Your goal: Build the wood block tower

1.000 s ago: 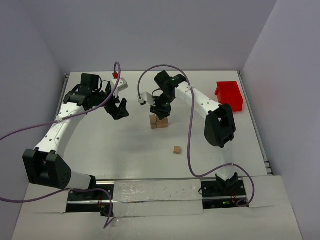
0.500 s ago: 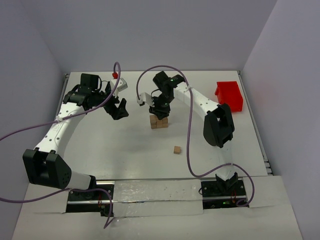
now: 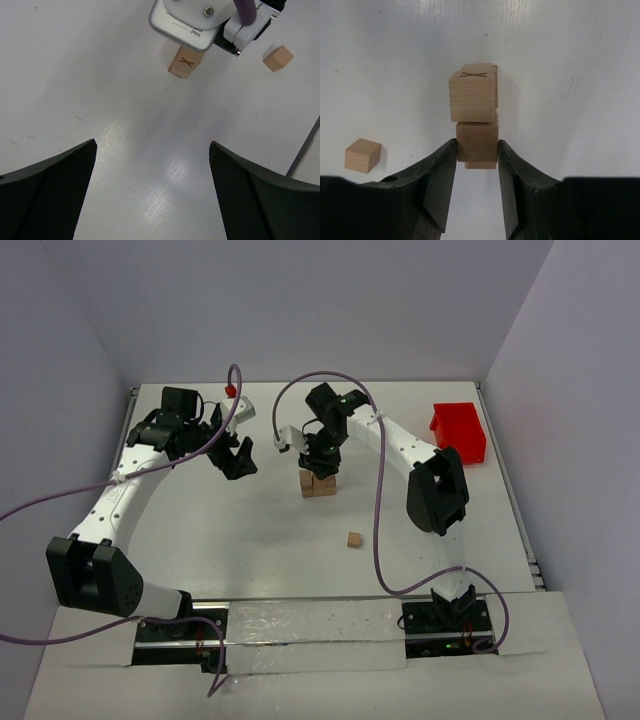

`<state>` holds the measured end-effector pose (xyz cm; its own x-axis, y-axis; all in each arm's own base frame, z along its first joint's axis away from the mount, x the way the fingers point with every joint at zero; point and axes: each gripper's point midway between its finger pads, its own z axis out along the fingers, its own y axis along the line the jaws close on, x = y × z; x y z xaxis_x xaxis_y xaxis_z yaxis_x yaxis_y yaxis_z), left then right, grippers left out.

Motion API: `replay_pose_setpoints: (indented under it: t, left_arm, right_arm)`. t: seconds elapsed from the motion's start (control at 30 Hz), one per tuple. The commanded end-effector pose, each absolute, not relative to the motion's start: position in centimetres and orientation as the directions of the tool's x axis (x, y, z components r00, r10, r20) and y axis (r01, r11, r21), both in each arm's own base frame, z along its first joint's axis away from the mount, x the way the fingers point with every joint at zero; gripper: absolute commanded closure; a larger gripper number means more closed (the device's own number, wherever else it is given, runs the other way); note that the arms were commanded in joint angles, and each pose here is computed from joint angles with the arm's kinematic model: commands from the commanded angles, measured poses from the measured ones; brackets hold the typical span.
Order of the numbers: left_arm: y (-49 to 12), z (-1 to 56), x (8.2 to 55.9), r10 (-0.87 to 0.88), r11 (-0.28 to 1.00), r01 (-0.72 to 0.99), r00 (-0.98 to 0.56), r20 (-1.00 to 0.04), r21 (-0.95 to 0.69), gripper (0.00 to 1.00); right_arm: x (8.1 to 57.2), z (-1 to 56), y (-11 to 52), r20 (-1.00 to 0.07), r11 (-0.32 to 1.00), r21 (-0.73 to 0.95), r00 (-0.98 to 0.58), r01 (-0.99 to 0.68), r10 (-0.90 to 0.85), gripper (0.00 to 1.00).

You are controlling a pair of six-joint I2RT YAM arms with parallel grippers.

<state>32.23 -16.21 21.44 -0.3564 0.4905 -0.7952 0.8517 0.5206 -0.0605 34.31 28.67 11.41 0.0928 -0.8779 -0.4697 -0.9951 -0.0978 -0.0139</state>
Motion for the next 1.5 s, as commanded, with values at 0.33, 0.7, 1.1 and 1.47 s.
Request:
replay_pose_setpoints:
  t: [0.33,0.7,1.1,1.47]
  left_arm:
    - [-16.3,23.3,32.4,0.478,0.509,0.859,-0.328,-0.815,-0.048,0.01]
    - [-16.3,25.9,33.1,0.433,0.551,0.834,-0.301,-0.85,-0.015,0.01]
    - [-16.1,27.2,33.6,0.371,0.61,0.793,-0.29,-0.882,-0.005,0.01]
    - [-16.1,26.8,34.1,0.369,0.622,0.783,-0.311,-0.876,-0.016,0.01]
  right_arm:
    - [34.1,14.3,29.7,-0.518,-0.084,-0.047,0.096,-0.995,-0.85,0.33]
    - [32.5,23.3,26.5,-0.651,0.071,-0.154,0.047,-0.985,-0.758,0.32]
    - [24.9,15.0,20.2,-0.632,0.321,-0.074,-0.205,-0.944,-0.748,0.33]
    - [22.8,8.5,20.1,-0.578,0.345,-0.039,-0.26,-0.938,-0.773,0.32]
